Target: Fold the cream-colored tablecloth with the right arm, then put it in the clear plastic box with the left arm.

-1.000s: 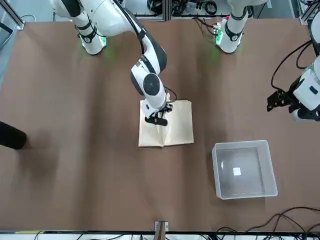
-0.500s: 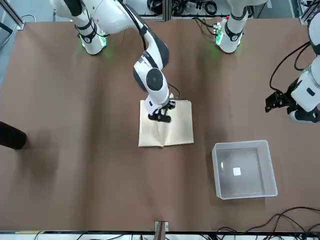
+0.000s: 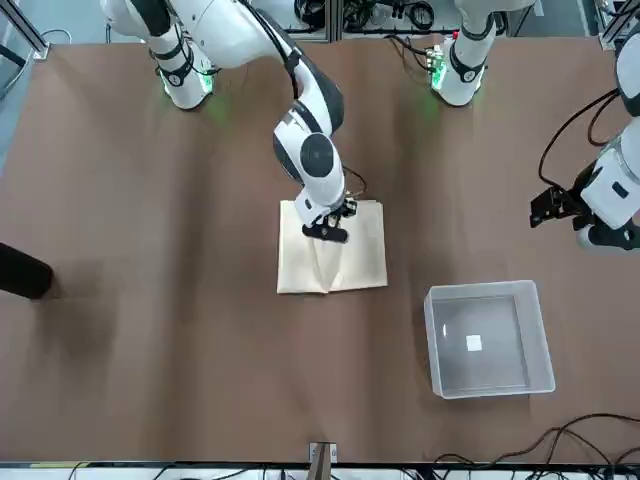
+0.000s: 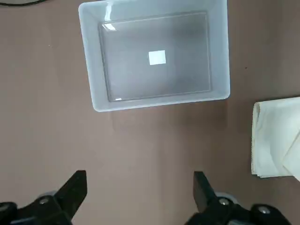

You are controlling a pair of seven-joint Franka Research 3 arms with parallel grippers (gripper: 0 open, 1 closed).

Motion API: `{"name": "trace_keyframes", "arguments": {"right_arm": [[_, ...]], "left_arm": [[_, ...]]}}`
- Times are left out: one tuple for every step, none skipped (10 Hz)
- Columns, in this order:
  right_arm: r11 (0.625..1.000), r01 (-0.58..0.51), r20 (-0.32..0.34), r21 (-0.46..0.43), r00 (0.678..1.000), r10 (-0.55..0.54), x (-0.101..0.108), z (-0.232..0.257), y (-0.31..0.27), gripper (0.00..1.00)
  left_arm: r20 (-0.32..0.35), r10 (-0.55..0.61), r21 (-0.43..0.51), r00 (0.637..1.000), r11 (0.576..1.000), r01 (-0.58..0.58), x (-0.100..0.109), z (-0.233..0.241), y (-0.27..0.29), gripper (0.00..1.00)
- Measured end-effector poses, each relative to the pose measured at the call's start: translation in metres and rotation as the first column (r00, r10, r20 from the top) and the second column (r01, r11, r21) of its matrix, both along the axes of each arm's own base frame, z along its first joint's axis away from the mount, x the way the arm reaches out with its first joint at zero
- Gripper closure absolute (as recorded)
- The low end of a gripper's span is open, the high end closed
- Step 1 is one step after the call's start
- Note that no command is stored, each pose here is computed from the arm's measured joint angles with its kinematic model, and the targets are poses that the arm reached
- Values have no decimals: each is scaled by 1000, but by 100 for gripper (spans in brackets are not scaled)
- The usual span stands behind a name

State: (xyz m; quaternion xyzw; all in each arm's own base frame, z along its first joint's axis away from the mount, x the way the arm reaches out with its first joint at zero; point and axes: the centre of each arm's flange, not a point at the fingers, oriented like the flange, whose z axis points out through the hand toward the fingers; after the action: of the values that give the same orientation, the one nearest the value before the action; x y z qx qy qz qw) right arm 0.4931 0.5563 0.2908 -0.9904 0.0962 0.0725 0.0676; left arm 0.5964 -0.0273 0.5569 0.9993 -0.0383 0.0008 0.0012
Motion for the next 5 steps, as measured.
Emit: {"name": "trace_keyframes", "arguments": {"right_arm": [[1000,6,1,2,1000,-6,0,0,3,83],[1000,15,3,5,1000,-15,0,1,5,82],[1000,22,8,11,1000,-22,0,5,7,81],[999,29,12,16,1000,-29,1,9,9,80],[999,31,16,21,999,-31,2,12,10,77]], "left_arm": [[0,0,0,1000,1000,0,0,0,0,0],[0,1,0,1000,1000,-1,0,0,0,0],[0,1,0,1000,1000,-1,0,0,1,0],[0,1,0,1000,1000,-1,0,0,1,0],[0,1,0,1000,1000,-1,0,0,1,0]]}}
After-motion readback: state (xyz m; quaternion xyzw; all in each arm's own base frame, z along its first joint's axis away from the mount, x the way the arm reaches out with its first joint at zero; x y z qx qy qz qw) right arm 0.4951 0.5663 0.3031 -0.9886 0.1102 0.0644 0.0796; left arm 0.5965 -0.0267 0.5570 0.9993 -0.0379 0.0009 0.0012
